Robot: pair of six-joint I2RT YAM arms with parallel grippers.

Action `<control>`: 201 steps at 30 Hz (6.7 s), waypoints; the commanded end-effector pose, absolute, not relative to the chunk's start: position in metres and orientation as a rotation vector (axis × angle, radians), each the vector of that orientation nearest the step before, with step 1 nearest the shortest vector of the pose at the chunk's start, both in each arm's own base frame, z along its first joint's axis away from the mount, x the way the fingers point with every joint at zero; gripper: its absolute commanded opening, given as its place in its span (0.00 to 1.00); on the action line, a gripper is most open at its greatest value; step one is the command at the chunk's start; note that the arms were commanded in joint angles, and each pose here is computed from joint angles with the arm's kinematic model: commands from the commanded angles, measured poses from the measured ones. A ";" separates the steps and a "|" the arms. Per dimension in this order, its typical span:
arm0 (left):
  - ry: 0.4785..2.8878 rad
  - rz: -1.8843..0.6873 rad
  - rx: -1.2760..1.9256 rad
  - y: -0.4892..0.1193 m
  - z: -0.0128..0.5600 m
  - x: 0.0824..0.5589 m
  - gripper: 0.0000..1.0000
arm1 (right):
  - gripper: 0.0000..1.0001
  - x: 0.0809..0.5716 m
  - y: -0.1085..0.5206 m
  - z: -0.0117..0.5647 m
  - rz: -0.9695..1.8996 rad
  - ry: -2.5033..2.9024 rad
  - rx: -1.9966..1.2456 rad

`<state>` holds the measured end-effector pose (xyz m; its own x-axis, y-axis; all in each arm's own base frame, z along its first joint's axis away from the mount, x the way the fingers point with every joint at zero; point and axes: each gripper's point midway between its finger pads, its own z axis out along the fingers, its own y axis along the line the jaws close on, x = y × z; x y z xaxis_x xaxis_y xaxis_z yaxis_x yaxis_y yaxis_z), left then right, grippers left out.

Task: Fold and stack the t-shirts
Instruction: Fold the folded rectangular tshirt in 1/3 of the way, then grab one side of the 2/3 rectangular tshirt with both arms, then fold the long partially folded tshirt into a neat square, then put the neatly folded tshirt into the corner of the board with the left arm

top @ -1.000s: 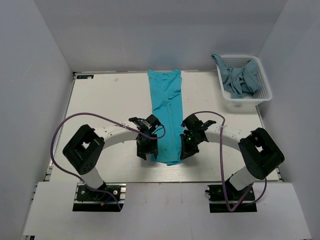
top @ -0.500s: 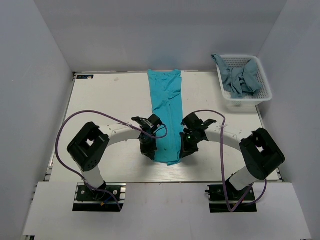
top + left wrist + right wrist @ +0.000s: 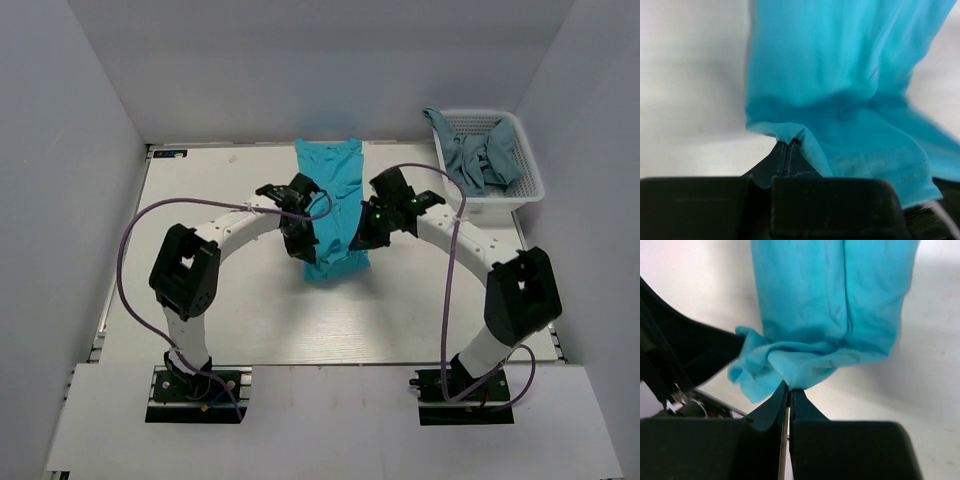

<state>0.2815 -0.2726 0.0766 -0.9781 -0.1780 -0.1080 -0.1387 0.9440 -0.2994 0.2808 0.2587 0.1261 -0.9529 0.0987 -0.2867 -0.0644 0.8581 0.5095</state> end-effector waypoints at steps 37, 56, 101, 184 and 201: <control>2.542 -0.807 -0.211 -0.265 0.111 0.535 0.08 | 0.02 0.509 0.250 0.111 0.795 2.527 0.233; 2.712 -0.664 -0.155 -0.225 0.088 0.419 0.98 | 0.90 0.399 0.219 0.108 0.867 2.579 -0.058; 2.774 -0.643 -0.039 -0.239 0.050 0.341 0.00 | 0.00 0.311 0.217 0.047 0.936 2.776 -0.078; 2.688 -0.640 -0.082 -0.267 0.061 0.490 0.85 | 0.90 0.484 0.254 0.119 1.219 2.444 0.018; 2.766 -0.721 0.113 -0.273 0.031 0.446 0.80 | 0.90 0.489 0.236 0.039 1.077 2.606 0.253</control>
